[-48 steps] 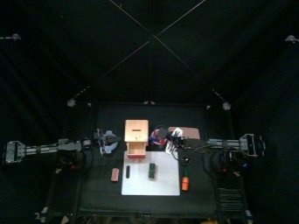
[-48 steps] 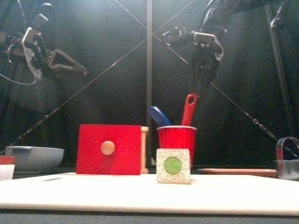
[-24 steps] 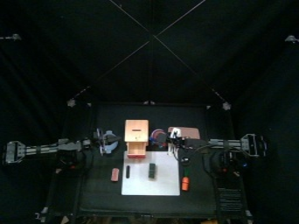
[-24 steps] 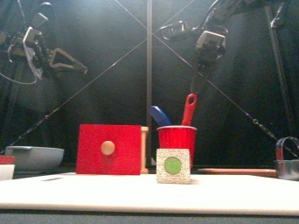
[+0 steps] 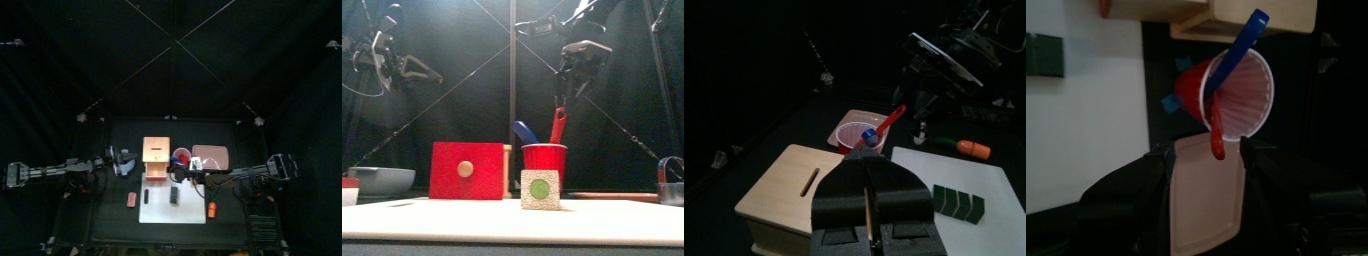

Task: Place sushi on board then cut the sushi with the knife then place the pieces on the plate
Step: Pick knife at handle with right hand

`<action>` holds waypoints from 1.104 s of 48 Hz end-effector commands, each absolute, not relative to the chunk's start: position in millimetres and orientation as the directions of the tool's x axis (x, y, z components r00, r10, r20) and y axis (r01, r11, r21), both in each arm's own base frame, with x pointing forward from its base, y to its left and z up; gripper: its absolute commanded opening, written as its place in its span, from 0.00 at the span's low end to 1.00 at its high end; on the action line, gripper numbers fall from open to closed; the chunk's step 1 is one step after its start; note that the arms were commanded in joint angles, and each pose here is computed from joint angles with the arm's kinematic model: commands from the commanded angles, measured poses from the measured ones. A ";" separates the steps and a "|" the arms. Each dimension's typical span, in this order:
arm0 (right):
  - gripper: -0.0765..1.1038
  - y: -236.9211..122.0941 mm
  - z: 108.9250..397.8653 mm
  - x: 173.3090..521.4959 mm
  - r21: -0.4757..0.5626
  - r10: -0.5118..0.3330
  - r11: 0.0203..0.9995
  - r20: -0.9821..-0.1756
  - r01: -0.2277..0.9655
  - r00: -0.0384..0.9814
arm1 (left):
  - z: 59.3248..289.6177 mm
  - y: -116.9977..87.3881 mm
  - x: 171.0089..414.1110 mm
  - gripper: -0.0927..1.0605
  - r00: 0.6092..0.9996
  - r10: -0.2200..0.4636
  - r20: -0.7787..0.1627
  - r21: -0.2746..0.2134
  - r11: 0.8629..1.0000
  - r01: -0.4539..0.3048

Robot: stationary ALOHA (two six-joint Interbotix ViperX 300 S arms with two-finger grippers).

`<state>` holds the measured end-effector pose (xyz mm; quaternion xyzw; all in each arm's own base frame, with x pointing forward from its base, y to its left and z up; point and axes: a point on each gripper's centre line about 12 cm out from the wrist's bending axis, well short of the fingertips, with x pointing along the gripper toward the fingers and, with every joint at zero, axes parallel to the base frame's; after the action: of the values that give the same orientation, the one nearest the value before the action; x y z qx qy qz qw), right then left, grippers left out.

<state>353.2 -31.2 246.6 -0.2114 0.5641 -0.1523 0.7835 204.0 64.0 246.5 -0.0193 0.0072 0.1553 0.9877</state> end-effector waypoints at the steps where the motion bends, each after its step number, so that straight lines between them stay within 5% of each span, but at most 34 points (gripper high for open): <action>1: 0.80 -32.7 260.2 358.0 -0.507 -0.482 0.862 -0.803 0.024 0.350 | 251.4 65.2 205.2 0.15 0.951 0.310 -0.002 -0.037 0.950 -0.310; 21: 0.78 -44.1 252.7 364.6 -0.509 -0.489 0.861 -0.826 0.001 0.281 | 247.4 66.0 203.5 0.15 0.949 0.316 -0.011 -0.036 0.948 -0.316; 53: 0.42 -52.8 249.4 378.2 -0.490 -0.480 0.871 -0.862 -0.028 0.162 | 233.5 71.9 196.5 0.15 0.935 0.351 -0.048 -0.037 0.935 -0.352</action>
<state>376.4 -51.6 235.6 -0.2061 0.6419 -0.1478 0.7236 194.6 70.1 227.7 -0.0232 0.0303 0.1761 0.9836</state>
